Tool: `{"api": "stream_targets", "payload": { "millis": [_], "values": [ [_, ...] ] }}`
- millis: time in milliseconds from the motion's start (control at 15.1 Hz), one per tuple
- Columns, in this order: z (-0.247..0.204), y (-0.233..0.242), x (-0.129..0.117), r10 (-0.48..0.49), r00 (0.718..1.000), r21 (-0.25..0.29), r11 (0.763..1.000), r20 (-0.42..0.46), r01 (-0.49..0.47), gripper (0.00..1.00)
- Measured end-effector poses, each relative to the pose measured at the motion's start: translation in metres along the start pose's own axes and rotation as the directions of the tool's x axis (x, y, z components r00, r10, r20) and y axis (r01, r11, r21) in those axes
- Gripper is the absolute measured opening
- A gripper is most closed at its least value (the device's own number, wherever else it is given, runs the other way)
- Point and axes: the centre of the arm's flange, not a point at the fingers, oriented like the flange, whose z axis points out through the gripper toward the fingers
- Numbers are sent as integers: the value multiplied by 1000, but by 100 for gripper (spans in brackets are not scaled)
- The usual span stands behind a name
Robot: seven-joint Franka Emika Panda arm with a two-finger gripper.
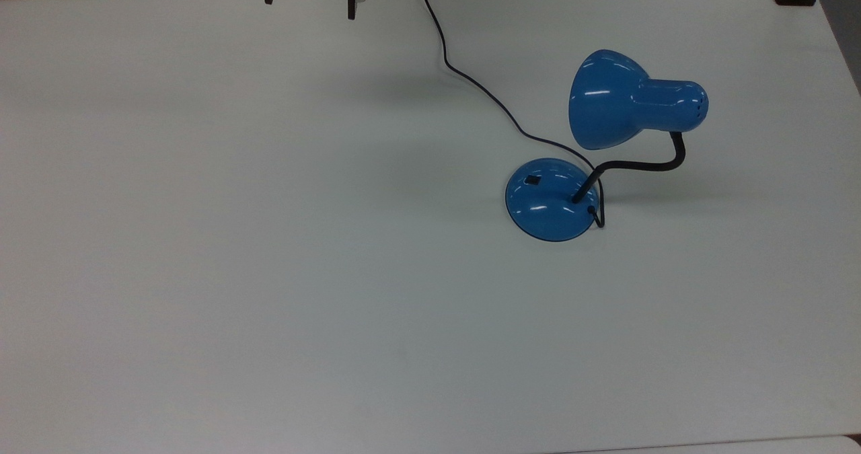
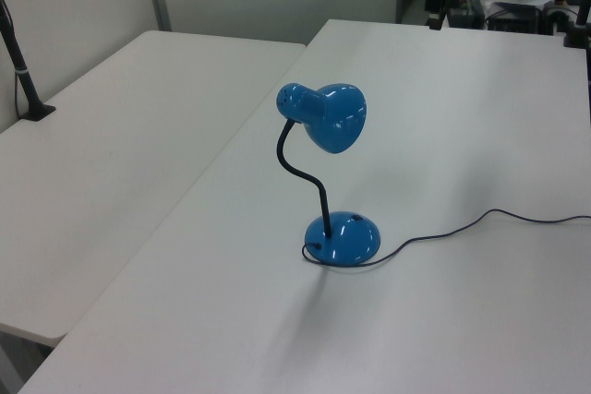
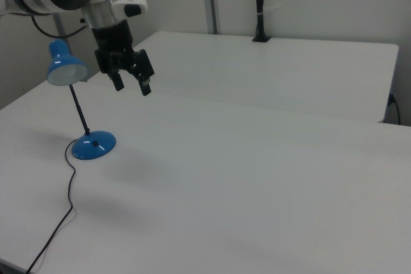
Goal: Turn on the lamp
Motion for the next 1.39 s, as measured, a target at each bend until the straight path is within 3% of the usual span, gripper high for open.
{"api": "stream_targets", "payload": {
  "millis": [397, 596, 662, 1191, 1390],
  "values": [
    [1, 1, 1, 1, 1000, 0, 1000, 2, -1, 100],
    [5, 0, 2, 0, 1000, -1, 1000, 8, 0, 95],
    [5, 0, 2, -2, 1000, -1, 1000, 10, 2, 89],
    [8, -2, 3, -57, 998, 0, 998, 14, 57, 3],
    [12, -7, 3, -121, 992, 16, 993, 22, 121, 1]
  ]
}}
